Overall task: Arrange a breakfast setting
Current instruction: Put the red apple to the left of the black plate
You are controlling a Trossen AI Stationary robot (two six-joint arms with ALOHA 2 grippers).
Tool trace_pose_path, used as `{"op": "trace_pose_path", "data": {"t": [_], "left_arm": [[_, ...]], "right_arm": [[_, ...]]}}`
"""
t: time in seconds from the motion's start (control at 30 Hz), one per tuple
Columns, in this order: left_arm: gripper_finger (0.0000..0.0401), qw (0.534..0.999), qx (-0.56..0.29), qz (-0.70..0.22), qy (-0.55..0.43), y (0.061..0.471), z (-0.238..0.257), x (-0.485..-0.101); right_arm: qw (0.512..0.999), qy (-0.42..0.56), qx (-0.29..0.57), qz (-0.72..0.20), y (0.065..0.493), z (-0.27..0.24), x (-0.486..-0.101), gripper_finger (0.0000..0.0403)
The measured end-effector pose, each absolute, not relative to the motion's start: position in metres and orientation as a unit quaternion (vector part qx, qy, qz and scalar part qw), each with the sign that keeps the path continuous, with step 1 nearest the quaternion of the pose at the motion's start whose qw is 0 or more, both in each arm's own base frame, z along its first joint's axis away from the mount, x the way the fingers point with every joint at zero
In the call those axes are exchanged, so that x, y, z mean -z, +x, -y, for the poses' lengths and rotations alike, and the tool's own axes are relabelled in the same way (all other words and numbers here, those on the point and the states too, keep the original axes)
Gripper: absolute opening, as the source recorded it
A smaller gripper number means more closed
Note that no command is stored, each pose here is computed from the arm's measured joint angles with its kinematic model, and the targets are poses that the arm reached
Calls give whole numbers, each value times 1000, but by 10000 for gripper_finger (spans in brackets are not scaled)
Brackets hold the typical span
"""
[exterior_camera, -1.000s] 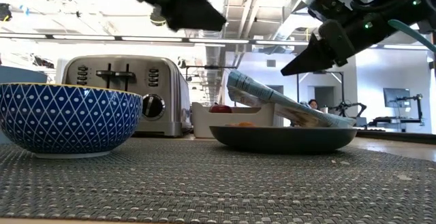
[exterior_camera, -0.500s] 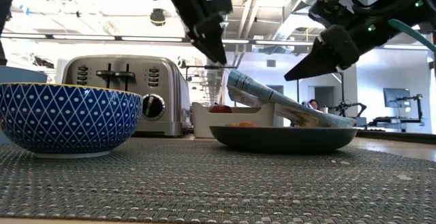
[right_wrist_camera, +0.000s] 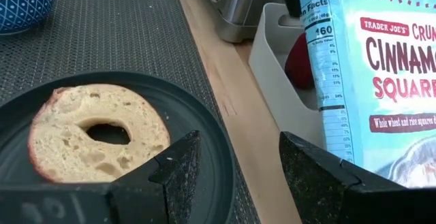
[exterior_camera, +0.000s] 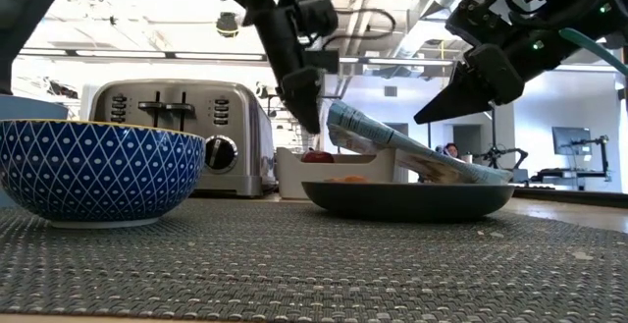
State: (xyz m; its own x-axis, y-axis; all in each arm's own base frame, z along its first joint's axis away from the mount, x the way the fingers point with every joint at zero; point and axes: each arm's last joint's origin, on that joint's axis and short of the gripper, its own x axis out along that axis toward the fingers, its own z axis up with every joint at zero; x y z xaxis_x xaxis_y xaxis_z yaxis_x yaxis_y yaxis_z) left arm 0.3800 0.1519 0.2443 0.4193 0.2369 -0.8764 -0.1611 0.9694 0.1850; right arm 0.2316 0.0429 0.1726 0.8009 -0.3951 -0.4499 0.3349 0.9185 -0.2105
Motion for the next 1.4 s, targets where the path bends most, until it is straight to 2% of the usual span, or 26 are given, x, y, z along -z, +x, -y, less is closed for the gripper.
{"op": "trace_pose_path", "data": {"t": [0.97,1.1,1.33,1.4], "left_arm": [[358,832,-135,-537,30,396,-179,-196],[329,825,-137,-547,34,395,-179,-191],[238,829,-139,-540,38,395,-179,-196],[231,827,-137,-543,37,394,-179,-196]], "right_arm": [[948,-59,194,-246,232,-43,-173,228],[948,-60,194,-246,232,-43,-173,228],[948,-58,194,-245,232,-43,-173,228],[948,-58,194,-245,232,-43,-173,228]]}}
